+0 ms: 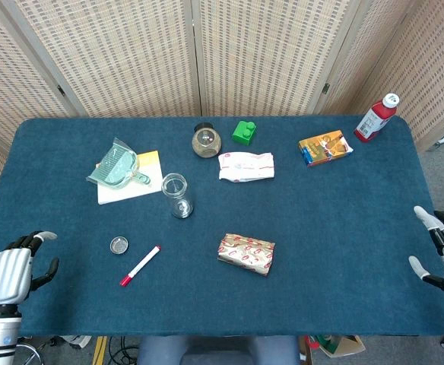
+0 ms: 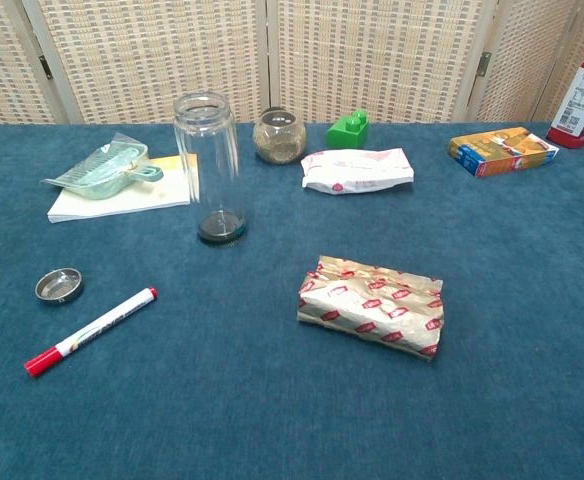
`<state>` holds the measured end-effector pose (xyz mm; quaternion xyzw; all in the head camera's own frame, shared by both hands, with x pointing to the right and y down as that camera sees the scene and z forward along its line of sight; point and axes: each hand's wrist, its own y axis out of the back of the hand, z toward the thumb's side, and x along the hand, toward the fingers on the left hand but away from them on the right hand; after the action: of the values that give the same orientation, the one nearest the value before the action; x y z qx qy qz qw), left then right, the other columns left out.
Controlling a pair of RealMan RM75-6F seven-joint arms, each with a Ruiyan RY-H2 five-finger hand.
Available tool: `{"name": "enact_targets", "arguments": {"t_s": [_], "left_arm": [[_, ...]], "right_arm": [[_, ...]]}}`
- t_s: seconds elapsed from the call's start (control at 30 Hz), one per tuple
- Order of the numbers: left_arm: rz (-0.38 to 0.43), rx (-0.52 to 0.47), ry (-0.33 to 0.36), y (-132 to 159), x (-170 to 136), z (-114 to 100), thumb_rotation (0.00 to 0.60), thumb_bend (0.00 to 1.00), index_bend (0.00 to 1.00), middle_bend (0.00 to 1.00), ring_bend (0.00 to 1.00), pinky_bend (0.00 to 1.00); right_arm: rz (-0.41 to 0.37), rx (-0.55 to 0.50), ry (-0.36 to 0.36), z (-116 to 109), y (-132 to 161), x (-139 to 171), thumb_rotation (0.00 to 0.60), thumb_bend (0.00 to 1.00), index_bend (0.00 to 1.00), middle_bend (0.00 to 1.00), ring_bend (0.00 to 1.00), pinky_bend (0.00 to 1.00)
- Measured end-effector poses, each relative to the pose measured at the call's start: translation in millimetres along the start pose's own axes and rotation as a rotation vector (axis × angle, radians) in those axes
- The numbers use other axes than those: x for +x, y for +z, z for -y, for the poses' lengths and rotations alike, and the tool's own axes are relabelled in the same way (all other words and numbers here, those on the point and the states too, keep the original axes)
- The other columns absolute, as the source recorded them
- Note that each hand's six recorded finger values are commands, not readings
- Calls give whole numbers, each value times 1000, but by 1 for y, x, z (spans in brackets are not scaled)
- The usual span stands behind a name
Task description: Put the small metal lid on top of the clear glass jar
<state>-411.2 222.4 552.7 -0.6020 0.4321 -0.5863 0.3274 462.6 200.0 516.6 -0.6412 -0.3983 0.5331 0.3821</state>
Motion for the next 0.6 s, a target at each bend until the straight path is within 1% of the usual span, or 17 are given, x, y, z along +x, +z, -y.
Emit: {"name": "enact_targets", "arguments": {"t_s": [0.2, 0.33, 0.47, 0.6], "left_arm": [[6, -3, -3, 1, 1, 1, 600, 384, 347, 324, 340, 393], [34, -10, 1, 3, 3, 0, 600, 384, 351, 324, 340, 393], [102, -23, -16, 11, 9, 3, 600, 384, 362, 324, 340, 393], [190, -29, -56, 21, 20, 11, 600, 384, 369, 324, 341, 393]], "right_arm": [[1, 2, -9, -3, 0, 0, 600, 305, 20, 187, 78, 235], [1, 8, -25, -8, -1, 0, 600, 305, 20, 187, 78, 235], [2, 13, -35, -13, -1, 0, 600, 305, 20, 187, 78, 235], [-2, 16, -38, -14, 1, 0, 600, 305, 20, 187, 78, 235]]}}
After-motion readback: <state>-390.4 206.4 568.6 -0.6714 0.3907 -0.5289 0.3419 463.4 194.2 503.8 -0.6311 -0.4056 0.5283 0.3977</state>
